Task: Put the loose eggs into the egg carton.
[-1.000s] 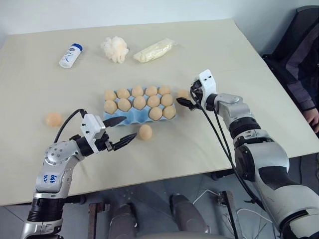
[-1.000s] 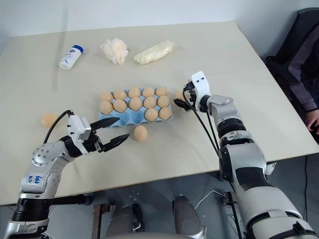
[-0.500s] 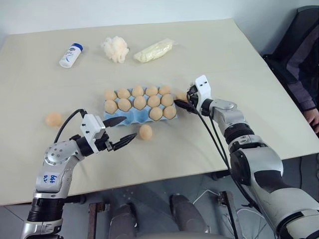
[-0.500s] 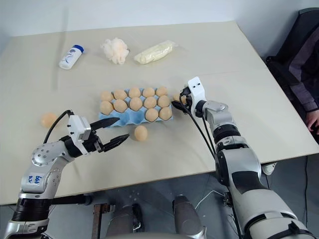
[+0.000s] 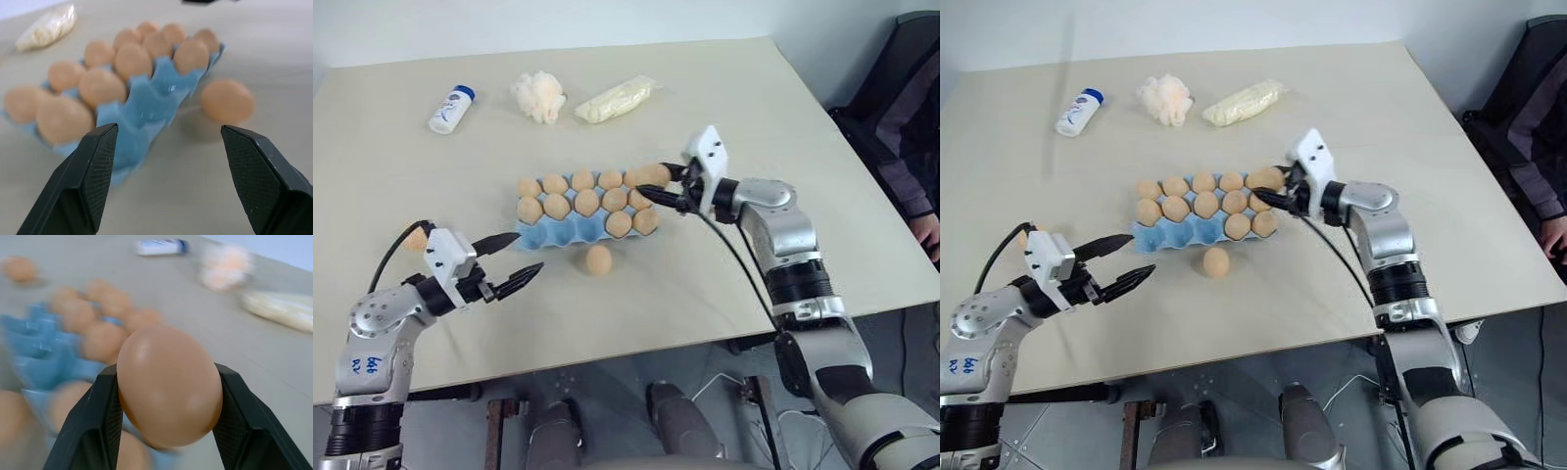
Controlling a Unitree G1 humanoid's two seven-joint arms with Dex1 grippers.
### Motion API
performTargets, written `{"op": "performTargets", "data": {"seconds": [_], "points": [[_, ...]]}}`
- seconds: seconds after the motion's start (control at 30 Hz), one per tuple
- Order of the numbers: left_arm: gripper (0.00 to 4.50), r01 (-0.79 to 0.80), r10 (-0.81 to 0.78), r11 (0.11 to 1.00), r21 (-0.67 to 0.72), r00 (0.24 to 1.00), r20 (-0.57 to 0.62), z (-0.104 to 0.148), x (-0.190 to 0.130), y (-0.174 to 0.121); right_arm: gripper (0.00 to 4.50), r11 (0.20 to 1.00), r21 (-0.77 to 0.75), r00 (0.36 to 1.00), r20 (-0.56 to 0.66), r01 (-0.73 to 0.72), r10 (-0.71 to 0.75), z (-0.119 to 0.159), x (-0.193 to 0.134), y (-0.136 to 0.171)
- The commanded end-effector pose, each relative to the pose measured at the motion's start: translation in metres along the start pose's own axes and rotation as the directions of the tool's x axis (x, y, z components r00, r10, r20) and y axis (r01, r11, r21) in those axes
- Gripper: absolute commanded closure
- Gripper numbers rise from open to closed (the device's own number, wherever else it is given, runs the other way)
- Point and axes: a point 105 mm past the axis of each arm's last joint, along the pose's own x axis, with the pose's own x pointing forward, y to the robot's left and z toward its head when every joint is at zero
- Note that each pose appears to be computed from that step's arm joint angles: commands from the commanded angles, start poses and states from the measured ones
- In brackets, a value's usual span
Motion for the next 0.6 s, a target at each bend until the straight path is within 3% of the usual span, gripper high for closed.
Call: {"op": "performTargets", "data": {"seconds": [0.03, 0.1, 0.27, 0.37, 0.5, 0.6], "points": [[0.93, -0.034, 0.034, 0.999, 0.022, 0.999, 0.012, 0.004, -0.01, 0.009, 2.18, 0.996, -0.004, 0.996, -0.003, -0.094, 0.094, 0.009, 0.022, 0.041], [0.93, -0.038, 0.037, 0.999, 0.02, 0.999, 0.015, 0.004, -0.01, 0.009, 2.18, 0.993, -0.003, 0.993, -0.015, -0.116, 0.116, 0.004, 0.034, 0.056], [0.93, -0.023, 0.023, 1.0, 0.009, 1.0, 0.021, 0.003, -0.006, -0.001, 2.18, 0.994, -0.081, 0.996, -0.055, -0.069, 0.065, -0.008, 0.059, 0.061], [0.93, -0.024, 0.024, 1.0, 0.008, 0.999, 0.022, 0.004, -0.006, -0.003, 1.53, 0.995, -0.075, 0.997, -0.052, -0.066, 0.063, -0.011, 0.057, 0.059], [0.93, -0.027, 0.027, 1.0, 0.006, 0.999, 0.022, 0.006, -0.007, -0.004, 0.17, 0.992, -0.092, 0.997, -0.011, -0.081, 0.08, 0.0, 0.049, 0.057], [0.93, -0.028, 0.028, 1.0, 0.004, 0.999, 0.021, 0.006, -0.007, -0.004, 0.04, 0.982, -0.141, 0.989, 0.066, -0.125, 0.135, 0.021, 0.036, 0.062]]}}
